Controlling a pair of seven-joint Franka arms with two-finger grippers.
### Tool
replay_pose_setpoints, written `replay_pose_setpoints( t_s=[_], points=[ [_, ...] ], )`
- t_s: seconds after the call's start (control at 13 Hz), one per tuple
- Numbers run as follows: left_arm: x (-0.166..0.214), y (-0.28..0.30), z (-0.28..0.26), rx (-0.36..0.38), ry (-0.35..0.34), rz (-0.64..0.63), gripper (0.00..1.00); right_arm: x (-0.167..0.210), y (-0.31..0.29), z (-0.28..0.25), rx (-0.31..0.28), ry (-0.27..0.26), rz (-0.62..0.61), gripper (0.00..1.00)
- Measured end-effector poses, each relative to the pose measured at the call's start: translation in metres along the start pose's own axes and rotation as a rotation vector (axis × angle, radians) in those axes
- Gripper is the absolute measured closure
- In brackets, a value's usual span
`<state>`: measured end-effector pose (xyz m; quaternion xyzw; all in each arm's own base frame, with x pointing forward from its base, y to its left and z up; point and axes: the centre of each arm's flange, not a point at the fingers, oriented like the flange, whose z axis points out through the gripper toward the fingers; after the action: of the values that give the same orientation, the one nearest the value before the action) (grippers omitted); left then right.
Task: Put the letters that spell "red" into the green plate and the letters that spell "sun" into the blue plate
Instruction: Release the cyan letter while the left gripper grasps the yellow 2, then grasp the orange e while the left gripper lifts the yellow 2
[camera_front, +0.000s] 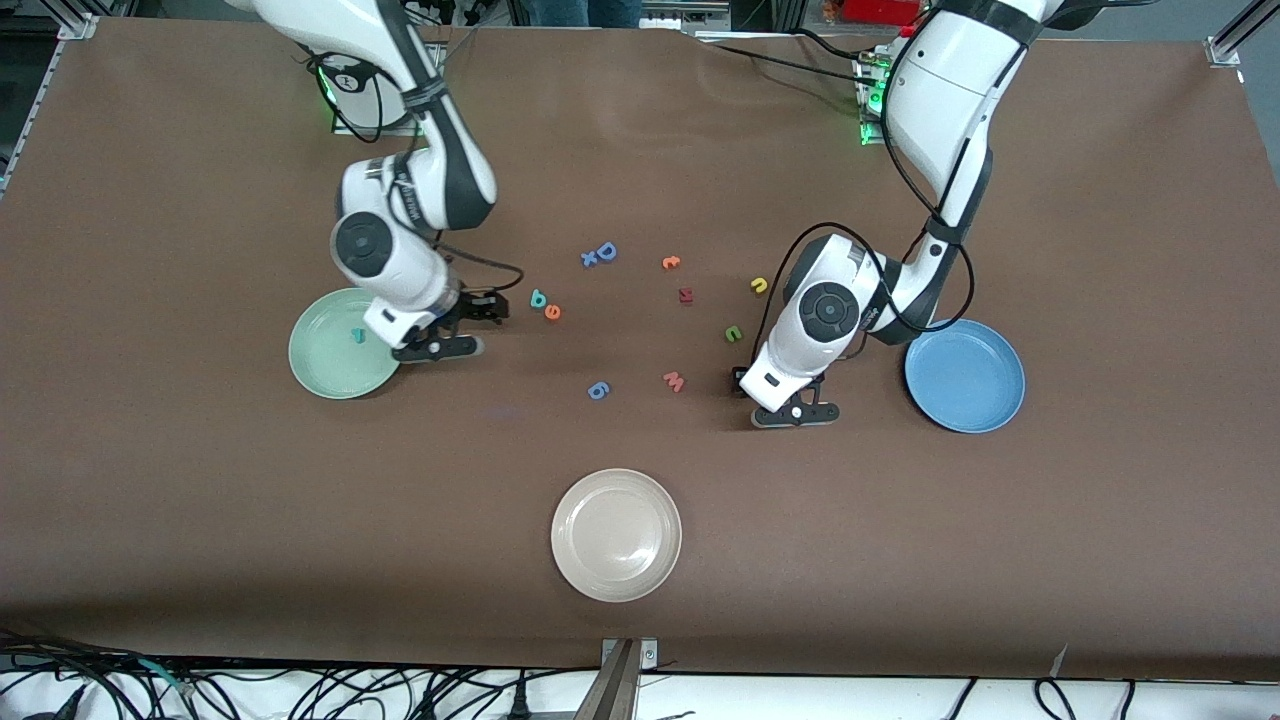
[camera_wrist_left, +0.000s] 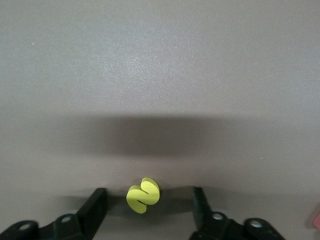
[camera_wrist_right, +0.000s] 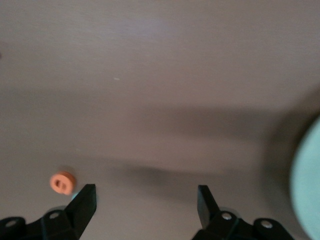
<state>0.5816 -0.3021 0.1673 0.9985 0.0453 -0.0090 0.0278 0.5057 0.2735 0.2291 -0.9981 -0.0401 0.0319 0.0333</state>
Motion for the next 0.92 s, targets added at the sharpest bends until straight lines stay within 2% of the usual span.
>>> replay_pose_setpoints(
  t_s=[0.15,0.23,0.31,0.38,0.92],
  points=[
    [0.0,0.0,-0.001,0.0,0.001,-0.001,0.37,-0.013,-0.044,0.024,-0.018,0.087,-0.022,0.12],
    [0.0,0.001,-0.002,-0.002,0.003,0.0,0.46,-0.02,-0.058,0.037,-0.031,0.106,-0.032,0.12],
    [0.0,0.001,-0.002,-0.002,0.004,0.0,0.47,-0.025,-0.066,0.047,-0.041,0.112,-0.031,0.12],
    [0.001,0.001,-0.003,-0.003,0.005,0.001,0.55,-0.027,-0.068,0.052,-0.047,0.112,-0.023,0.12],
    [0.001,0.001,-0.004,-0.004,0.007,-0.002,0.66,-0.038,-0.08,0.064,-0.06,0.102,-0.007,0.15]
  ],
)
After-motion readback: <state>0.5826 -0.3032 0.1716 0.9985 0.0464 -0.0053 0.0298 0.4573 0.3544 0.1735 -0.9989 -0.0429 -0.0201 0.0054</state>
